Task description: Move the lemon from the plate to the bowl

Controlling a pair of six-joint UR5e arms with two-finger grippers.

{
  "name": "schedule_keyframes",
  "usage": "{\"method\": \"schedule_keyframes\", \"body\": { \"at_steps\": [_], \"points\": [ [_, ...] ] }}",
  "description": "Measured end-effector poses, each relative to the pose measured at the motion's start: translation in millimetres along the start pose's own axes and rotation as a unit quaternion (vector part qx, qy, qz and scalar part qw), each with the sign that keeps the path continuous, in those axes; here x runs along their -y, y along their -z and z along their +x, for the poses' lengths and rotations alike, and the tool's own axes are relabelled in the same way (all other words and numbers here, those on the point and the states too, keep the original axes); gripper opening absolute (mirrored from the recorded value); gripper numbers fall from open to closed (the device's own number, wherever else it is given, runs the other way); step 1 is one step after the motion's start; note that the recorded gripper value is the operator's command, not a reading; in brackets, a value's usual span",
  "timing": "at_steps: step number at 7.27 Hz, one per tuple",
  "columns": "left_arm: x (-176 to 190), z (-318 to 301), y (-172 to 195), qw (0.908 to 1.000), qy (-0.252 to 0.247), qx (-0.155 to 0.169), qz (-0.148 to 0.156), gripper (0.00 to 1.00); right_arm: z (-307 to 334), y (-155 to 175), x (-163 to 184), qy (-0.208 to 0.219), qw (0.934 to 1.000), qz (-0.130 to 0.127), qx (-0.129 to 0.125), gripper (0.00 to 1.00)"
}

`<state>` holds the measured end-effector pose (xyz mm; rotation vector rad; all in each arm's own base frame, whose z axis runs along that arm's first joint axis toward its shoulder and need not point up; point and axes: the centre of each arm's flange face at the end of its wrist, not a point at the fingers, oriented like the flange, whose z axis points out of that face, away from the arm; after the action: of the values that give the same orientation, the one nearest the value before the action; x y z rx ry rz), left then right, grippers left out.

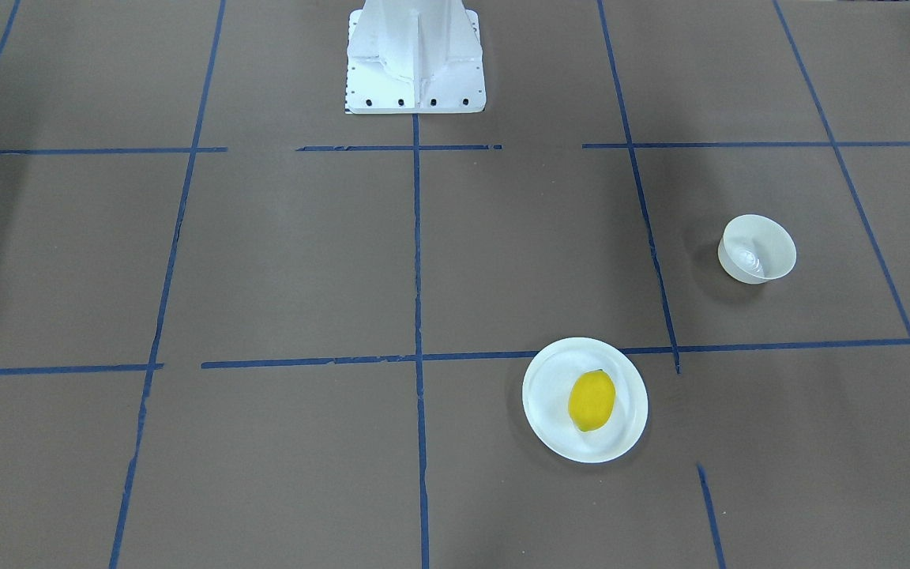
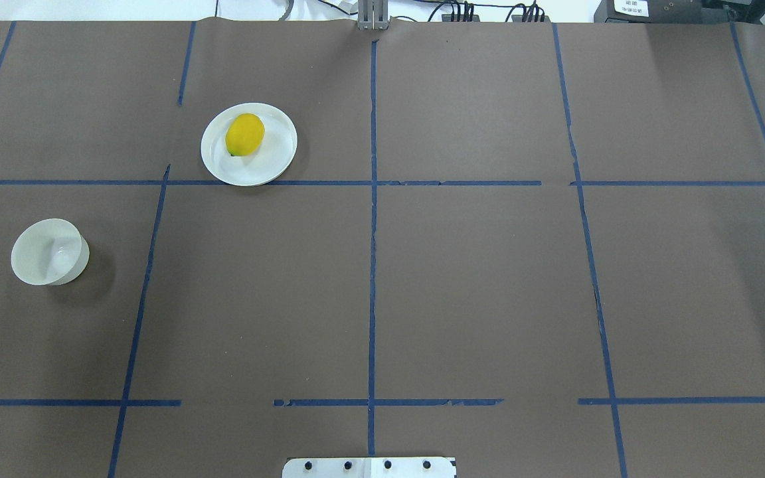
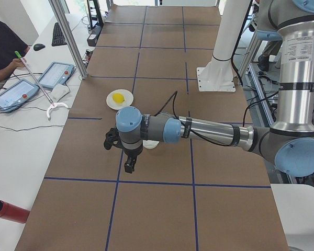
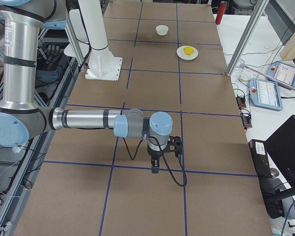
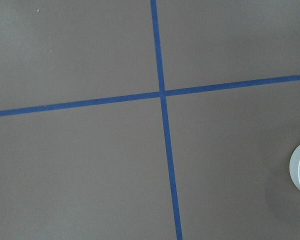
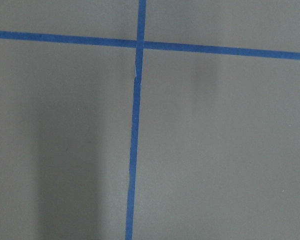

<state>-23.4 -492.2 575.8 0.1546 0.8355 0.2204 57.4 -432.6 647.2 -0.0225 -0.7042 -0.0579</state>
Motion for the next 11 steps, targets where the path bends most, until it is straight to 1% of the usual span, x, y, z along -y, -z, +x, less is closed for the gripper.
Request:
{"method": "schedule_keyframes", "body": {
  "at_steps": [1, 2, 3, 4, 5, 6, 7, 8, 10, 11],
  "points": [
    [36.3, 55.4, -21.8, 0.9992, -0.028, -0.028, 0.0, 1.0, 0.0, 0.0, 0.0, 0.0, 1.0, 0.0, 0.0, 1.0],
    [79.7, 123.4, -44.8, 0.9973, -0.051, -0.053, -0.003, 1.0, 0.0, 0.0, 0.0, 0.0, 1.0, 0.0, 0.0, 1.0],
    [122.2, 187.1, -67.3, 0.9954, -0.061, -0.072, -0.012, 1.0, 0.0, 0.0, 0.0, 0.0, 1.0, 0.0, 0.0, 1.0],
    [165.7, 233.2, -82.0, 0.9949, -0.055, -0.083, -0.019, 1.0, -0.1, 0.0, 0.1, 0.0, 1.0, 0.0, 0.0, 1.0],
    [206.7, 269.6, -92.8, 0.9959, -0.039, -0.079, -0.02, 1.0, 0.0, 0.0, 0.0, 0.0, 1.0, 0.0, 0.0, 1.0],
    [233.6, 300.2, -104.3, 0.9981, -0.022, -0.058, -0.007, 1.0, 0.0, 0.0, 0.0, 0.0, 1.0, 0.0, 0.0, 1.0],
    [248.5, 327.6, -121.5, 0.999, -0.009, -0.041, 0.014, 1.0, 0.0, 0.0, 0.0, 0.0, 1.0, 0.0, 0.0, 1.0],
    [264.8, 351.2, -137.6, 0.9989, -0.001, -0.038, 0.027, 1.0, 0.0, 0.0, 0.0, 0.0, 1.0, 0.0, 0.0, 1.0],
    [300.2, 388.8, -163.6, 0.999, 0.009, -0.029, 0.032, 1.0, -0.1, 0.0, 0.0, 0.0, 1.0, 0.0, 0.0, 1.0],
    [306.7, 398.9, -176.5, 0.999, 0.008, -0.023, 0.039, 1.0, -0.1, 0.0, 0.0, 0.0, 1.0, 0.0, 0.0, 1.0]
  ]
}}
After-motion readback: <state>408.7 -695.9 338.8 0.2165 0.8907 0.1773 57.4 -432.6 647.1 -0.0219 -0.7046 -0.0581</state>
